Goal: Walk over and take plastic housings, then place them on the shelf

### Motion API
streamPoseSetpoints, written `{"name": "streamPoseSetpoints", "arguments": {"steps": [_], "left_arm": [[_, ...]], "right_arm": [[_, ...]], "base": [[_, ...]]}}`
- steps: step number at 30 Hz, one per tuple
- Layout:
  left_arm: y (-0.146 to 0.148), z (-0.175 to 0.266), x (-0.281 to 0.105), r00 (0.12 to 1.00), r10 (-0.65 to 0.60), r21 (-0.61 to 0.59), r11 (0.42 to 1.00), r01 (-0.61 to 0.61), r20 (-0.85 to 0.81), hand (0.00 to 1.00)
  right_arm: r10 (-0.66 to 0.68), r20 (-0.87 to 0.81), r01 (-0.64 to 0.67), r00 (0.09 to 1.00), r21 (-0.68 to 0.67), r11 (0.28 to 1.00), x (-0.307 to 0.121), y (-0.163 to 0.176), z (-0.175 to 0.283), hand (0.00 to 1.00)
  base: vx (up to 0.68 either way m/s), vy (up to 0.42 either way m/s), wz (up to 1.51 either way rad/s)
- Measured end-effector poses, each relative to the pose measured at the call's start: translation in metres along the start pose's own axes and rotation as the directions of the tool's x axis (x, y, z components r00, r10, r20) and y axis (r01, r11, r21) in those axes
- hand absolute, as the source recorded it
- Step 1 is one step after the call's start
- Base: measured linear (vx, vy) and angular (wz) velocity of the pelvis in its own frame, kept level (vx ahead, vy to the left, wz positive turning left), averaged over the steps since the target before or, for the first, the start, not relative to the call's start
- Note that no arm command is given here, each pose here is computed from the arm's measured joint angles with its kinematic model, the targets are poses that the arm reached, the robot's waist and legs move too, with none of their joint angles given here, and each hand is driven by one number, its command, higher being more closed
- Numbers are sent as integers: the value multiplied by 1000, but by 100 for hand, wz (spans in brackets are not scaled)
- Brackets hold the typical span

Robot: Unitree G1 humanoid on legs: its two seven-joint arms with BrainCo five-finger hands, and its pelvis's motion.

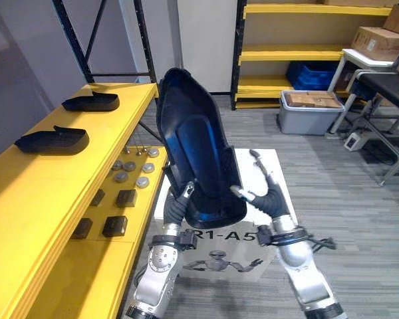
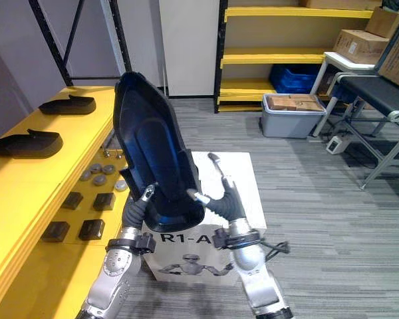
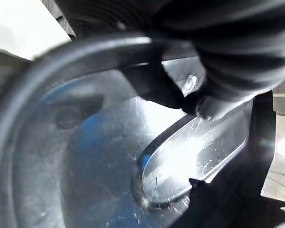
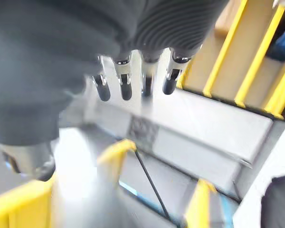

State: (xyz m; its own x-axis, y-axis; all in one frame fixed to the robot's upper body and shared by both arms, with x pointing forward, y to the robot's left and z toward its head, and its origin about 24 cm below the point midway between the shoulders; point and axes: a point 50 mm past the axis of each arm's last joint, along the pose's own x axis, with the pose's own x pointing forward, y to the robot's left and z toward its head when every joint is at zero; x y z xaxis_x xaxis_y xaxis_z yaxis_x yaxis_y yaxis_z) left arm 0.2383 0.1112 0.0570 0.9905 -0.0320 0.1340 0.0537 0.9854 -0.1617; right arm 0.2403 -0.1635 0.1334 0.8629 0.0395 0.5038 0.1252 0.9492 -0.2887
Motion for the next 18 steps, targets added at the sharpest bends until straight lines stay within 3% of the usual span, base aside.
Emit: {"name": "streamPoseSetpoints", "arguments": {"steps": [6, 12, 15, 17, 18], "left_arm": [[34, -9, -16, 989, 139, 46, 990, -137, -47, 100], [48, -7, -28, 976, 213, 48, 976, -211, -43, 100], [58, -9, -35, 966, 251, 72, 966, -247, -55, 100], [65, -10, -44, 958, 281, 90, 957, -275, -63, 100], [68, -11, -50, 952, 297, 92, 953, -290, -74, 100]], "right_arm": [[-341, 80, 328, 937, 138, 935, -1, -88, 14, 0], [-533, 61, 517, 844, 175, 838, -23, -134, 8, 0], [-573, -144, 586, 807, 78, 806, -55, -141, -32, 0], [-583, -359, 623, 729, -4, 782, -92, -138, -69, 0], [-576, -501, 627, 646, -81, 775, -123, -133, -91, 0]], "base": [[-4, 0, -5], [0, 0, 1], [0, 0, 0], [0, 0, 0], [0, 0, 0]]}}
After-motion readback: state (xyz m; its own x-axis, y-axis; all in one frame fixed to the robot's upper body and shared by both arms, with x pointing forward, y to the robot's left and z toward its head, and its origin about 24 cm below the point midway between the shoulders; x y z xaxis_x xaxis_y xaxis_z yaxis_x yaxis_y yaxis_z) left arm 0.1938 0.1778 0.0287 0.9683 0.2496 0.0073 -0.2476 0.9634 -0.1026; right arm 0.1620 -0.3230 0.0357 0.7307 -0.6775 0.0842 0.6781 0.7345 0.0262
